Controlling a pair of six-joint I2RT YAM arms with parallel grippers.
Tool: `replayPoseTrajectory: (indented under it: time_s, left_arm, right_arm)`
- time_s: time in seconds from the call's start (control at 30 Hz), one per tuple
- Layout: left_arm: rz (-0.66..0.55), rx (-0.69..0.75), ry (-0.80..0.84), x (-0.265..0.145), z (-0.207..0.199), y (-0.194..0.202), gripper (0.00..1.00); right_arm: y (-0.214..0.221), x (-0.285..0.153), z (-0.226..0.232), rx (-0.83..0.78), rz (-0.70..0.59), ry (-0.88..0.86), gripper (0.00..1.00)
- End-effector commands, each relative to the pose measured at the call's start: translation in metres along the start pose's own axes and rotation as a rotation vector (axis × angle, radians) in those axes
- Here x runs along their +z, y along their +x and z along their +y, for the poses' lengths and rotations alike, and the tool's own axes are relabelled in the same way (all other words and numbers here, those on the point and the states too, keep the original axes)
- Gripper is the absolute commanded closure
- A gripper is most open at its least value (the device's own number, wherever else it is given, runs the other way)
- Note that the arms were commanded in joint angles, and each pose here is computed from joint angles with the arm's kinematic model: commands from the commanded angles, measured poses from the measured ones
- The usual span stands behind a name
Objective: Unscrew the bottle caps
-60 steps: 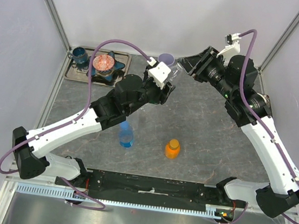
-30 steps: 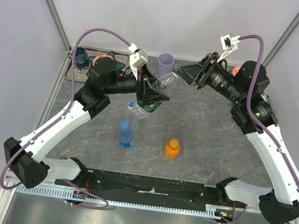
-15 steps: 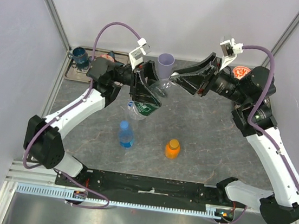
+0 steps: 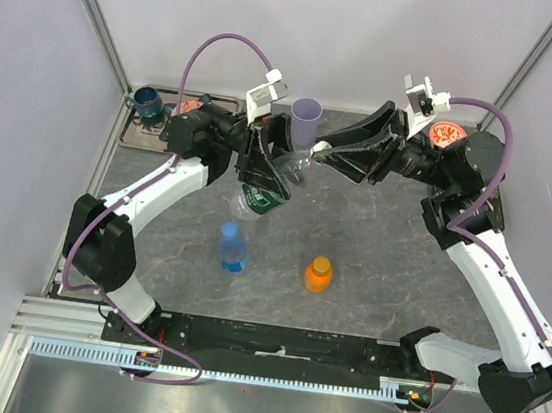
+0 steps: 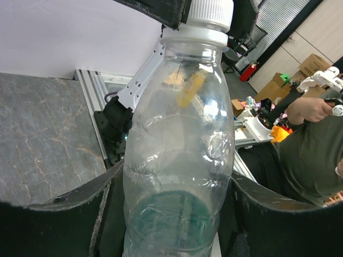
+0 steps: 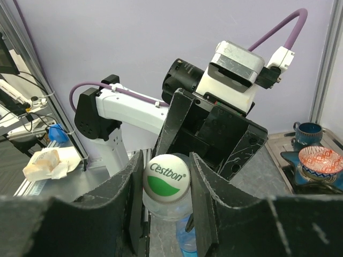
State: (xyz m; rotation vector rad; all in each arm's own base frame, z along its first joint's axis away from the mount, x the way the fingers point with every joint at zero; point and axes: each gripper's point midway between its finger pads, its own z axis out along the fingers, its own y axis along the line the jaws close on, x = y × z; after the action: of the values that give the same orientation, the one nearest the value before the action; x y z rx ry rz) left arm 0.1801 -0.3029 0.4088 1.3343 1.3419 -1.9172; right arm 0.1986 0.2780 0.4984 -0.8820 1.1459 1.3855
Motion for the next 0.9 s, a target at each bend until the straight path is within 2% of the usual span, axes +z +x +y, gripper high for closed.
replayPoseTrajectory:
  time_s: [0.0, 0.03, 0.1, 0.13, 0.2, 0.23, 0.3, 0.33, 0.47, 0.6, 0.67, 0.7, 0.73, 0.77, 0.8, 0.87]
  left_arm:
    - [-0.117, 0.131, 0.026, 0.004, -0.012, -0.026, 0.62]
    - [-0.116, 0.128, 0.021, 0.004, -0.010, -0.024, 0.62]
    - [-0.113, 0.137, 0.001, 0.004, -0.008, -0.026, 0.62]
    - [-0.110, 0.125, -0.010, 0.004, -0.006, -0.024, 0.62]
    - [-0.106, 0.114, -0.046, 0.003, 0.003, -0.023, 0.62]
    - [-0.109, 0.135, -0.058, 0.003, -0.004, -0.025, 0.62]
    - [-0.105, 0.199, -0.088, 0.003, -0.001, -0.025, 0.62]
    - [-0.108, 0.164, -0.107, 0.002, -0.003, -0.025, 0.62]
    - [-0.105, 0.175, -0.135, 0.001, -0.003, -0.025, 0.61]
    - [-0.122, 0.205, -0.178, 0.001, 0.000, -0.027, 0.61]
    - [-0.147, 0.175, -0.253, -0.002, 0.007, -0.030, 0.61]
    - [-0.147, 0.231, -0.290, -0.003, 0.013, -0.031, 0.61]
    - [-0.179, 0.253, -0.360, -0.004, 0.019, -0.040, 0.61]
    - [-0.175, 0.217, -0.414, -0.006, 0.026, -0.035, 0.61]
    - [-0.180, 0.289, -0.463, -0.009, 0.027, -0.041, 0.61]
    - [-0.220, 0.309, -0.592, -0.015, 0.039, -0.047, 0.61]
  right_arm:
    - [0.024, -0.003, 0.035, 0.077, 0.109, -0.122, 1.00]
    - [0.022, -0.003, 0.034, 0.077, 0.105, -0.109, 0.90]
    - [0.012, -0.002, 0.032, 0.072, 0.080, -0.061, 0.78]
    - [0.008, -0.003, 0.031, 0.071, 0.070, -0.041, 0.56]
    - [-0.003, -0.003, 0.024, 0.062, 0.044, 0.029, 0.40]
    - [-0.006, -0.003, 0.022, 0.064, 0.037, 0.056, 0.27]
    - [-0.014, -0.005, 0.011, 0.074, 0.022, 0.147, 0.18]
    - [-0.014, -0.006, 0.007, 0.092, 0.027, 0.176, 0.13]
    - [-0.031, -0.006, -0.005, 0.106, -0.011, 0.273, 0.03]
    - [-0.054, -0.008, -0.015, 0.119, -0.048, 0.372, 0.02]
    - [-0.059, -0.010, -0.025, 0.146, -0.058, 0.439, 0.02]
    - [-0.060, -0.011, -0.029, 0.152, -0.063, 0.461, 0.02]
    - [-0.061, -0.014, -0.035, 0.176, -0.076, 0.506, 0.02]
    - [-0.066, -0.015, -0.036, 0.176, -0.088, 0.525, 0.02]
    - [-0.066, -0.017, -0.039, 0.191, -0.093, 0.549, 0.02]
    - [-0.069, -0.024, -0.050, 0.225, -0.121, 0.632, 0.02]
